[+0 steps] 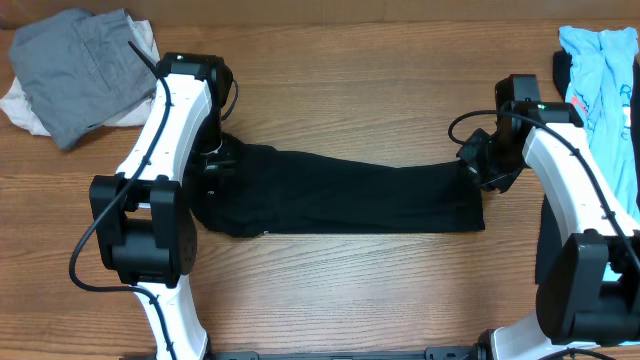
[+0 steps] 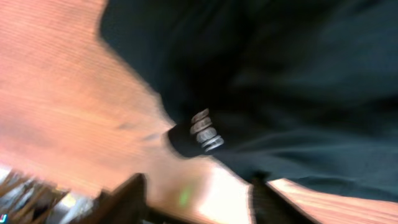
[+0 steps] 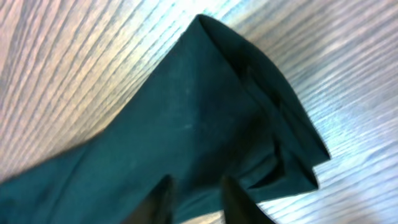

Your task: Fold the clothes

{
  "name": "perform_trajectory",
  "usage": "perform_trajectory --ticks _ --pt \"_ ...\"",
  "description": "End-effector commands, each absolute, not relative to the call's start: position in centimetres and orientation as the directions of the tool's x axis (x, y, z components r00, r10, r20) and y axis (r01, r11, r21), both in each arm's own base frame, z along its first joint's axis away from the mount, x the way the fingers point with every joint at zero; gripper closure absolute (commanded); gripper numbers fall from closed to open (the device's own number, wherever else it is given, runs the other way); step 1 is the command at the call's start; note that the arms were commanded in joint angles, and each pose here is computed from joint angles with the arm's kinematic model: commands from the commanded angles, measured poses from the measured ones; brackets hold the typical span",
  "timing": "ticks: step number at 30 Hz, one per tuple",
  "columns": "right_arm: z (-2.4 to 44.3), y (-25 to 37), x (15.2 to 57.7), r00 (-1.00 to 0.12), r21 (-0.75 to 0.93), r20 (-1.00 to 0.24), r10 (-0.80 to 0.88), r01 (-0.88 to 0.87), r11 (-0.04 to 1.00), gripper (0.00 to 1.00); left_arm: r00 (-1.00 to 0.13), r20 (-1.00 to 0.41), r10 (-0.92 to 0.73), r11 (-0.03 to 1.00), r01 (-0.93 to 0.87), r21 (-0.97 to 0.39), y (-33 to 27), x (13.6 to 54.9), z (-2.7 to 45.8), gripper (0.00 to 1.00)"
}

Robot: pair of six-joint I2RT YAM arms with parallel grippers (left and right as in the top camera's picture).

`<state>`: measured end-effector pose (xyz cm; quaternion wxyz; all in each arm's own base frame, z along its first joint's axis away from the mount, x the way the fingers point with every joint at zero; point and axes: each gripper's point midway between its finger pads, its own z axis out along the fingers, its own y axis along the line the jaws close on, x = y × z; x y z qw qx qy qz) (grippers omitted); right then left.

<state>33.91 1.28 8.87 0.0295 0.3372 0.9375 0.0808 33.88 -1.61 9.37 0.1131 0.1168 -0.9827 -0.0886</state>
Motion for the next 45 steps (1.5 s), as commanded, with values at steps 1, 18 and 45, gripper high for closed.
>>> perform_trajectory --ticks 1,18,45 --pt "8.0 2.5 33.3 -0.795 0.163 0.001 0.606 0.598 0.784 0.83 -0.975 0.178 -0.13 0.99 -0.138 -0.032 -6.3 35.1 10.1 0.69" --pt "1.5 2.8 28.5 -0.739 0.096 0.097 0.667 0.674 0.733 0.87 -0.972 0.204 -0.116 0.983 -0.142 -0.117 -7.9 33.7 2.1 0.96" --pt "7.5 -5.3 31.1 -0.619 -0.068 -0.112 0.777 0.785 0.616 0.96 -0.944 0.065 -0.323 0.946 -0.321 0.035 1.1 37.9 8.4 0.96"
